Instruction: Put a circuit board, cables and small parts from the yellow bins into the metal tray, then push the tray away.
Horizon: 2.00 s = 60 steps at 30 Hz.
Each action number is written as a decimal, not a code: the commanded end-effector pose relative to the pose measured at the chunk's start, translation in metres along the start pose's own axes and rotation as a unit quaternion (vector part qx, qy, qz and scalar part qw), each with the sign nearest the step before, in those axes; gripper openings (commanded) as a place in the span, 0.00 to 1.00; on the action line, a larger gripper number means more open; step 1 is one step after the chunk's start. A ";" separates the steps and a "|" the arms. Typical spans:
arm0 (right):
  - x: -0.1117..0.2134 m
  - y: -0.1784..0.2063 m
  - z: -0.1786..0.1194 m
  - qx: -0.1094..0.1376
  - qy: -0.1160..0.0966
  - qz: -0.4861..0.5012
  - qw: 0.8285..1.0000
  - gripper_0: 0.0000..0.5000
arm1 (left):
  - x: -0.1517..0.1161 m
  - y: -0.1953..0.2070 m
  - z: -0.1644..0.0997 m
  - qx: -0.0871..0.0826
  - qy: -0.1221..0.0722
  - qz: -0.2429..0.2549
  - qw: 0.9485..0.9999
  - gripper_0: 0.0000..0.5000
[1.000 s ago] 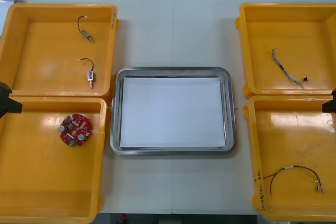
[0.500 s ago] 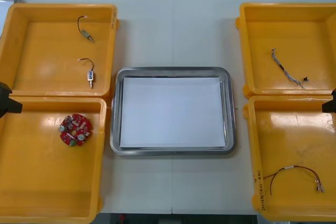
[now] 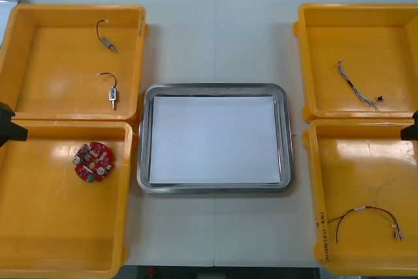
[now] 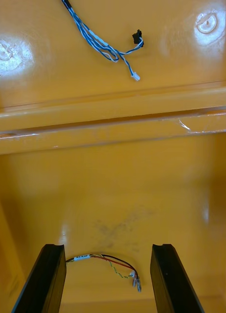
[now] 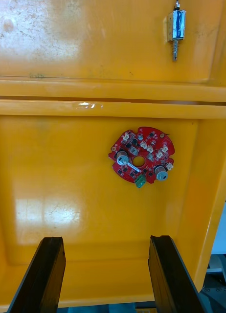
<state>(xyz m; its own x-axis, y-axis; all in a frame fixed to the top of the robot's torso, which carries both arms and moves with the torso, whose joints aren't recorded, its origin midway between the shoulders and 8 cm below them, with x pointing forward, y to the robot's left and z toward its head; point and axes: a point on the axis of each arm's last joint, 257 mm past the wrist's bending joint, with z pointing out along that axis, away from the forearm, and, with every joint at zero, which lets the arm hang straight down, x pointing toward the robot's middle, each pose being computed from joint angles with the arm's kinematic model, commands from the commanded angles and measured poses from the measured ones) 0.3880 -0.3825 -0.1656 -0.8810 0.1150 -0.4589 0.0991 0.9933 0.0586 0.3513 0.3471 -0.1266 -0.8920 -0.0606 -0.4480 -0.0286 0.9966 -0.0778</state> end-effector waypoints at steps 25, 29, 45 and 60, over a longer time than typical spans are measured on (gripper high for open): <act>0.023 -0.014 0.000 -0.004 -0.001 0.049 0.999 1.00 | 0.023 0.013 0.038 0.014 0.024 0.095 0.995 1.00; 0.032 -0.013 0.005 -0.008 0.007 0.062 0.998 1.00 | 0.017 0.006 0.050 0.025 -0.002 0.098 0.995 1.00; 0.067 0.024 0.014 -0.037 0.017 0.197 0.980 1.00 | 0.011 -0.004 0.092 0.014 -0.048 0.116 0.992 1.00; 0.118 0.052 0.036 -0.033 0.077 0.321 0.943 1.00 | 0.014 -0.003 0.136 0.011 -0.061 0.117 0.991 1.00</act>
<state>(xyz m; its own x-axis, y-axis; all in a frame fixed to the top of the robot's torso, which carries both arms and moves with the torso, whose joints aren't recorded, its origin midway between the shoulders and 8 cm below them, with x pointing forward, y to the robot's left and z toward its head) 0.3136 -0.3322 -0.2412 -0.7263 0.6546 -0.2096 0.5797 0.7473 0.3249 0.4061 0.3300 -0.2432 -0.8058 0.1440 -0.5744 0.1781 0.9840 -0.0032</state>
